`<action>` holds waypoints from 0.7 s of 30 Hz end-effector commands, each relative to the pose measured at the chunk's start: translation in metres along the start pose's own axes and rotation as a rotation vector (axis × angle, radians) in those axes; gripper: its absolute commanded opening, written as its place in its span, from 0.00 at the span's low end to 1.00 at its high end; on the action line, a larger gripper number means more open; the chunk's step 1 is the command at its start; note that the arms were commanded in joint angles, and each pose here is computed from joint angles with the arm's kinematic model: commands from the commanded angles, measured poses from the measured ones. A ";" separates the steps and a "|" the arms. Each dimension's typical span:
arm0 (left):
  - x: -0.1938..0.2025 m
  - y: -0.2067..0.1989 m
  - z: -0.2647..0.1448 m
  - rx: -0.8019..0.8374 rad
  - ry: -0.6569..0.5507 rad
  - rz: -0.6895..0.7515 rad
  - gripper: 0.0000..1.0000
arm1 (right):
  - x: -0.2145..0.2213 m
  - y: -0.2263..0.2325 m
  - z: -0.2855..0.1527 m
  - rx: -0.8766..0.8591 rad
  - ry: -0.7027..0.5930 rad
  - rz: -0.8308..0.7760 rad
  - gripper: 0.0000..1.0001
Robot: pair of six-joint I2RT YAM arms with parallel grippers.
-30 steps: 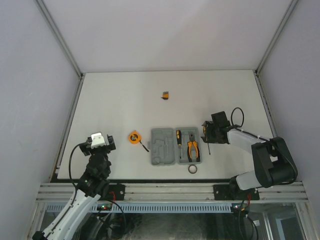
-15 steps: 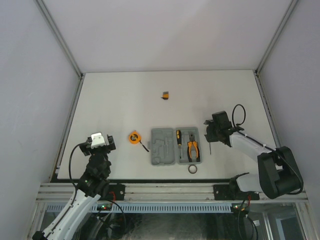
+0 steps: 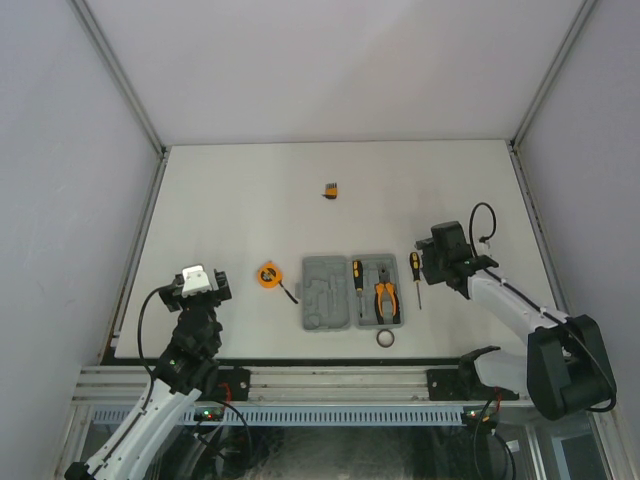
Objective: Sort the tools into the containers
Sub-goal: Pick up the screwdriver from the center of the board.
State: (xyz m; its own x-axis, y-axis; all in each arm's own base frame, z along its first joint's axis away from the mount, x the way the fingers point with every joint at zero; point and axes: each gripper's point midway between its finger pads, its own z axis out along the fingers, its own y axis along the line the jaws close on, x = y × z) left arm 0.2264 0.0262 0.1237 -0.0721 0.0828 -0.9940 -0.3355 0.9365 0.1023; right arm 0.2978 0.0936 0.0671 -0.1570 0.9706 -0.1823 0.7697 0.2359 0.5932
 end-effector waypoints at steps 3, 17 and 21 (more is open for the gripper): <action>-0.001 0.001 0.001 -0.015 -0.087 -0.097 1.00 | -0.020 -0.004 0.001 0.020 -0.069 -0.195 0.61; -0.001 0.001 0.001 -0.014 -0.087 -0.097 1.00 | -0.028 0.019 0.019 0.117 0.019 -0.729 0.61; -0.001 0.001 0.001 -0.014 -0.087 -0.097 1.00 | -0.021 0.020 0.025 0.165 0.090 -0.872 0.58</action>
State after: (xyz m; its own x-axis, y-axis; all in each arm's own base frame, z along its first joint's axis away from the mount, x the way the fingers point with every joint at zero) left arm 0.2264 0.0262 0.1236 -0.0725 0.0829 -0.9939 -0.3358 0.9363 0.1026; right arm 0.3329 0.0753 0.0621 -0.6238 0.6394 -0.4494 0.5908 0.7622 0.2645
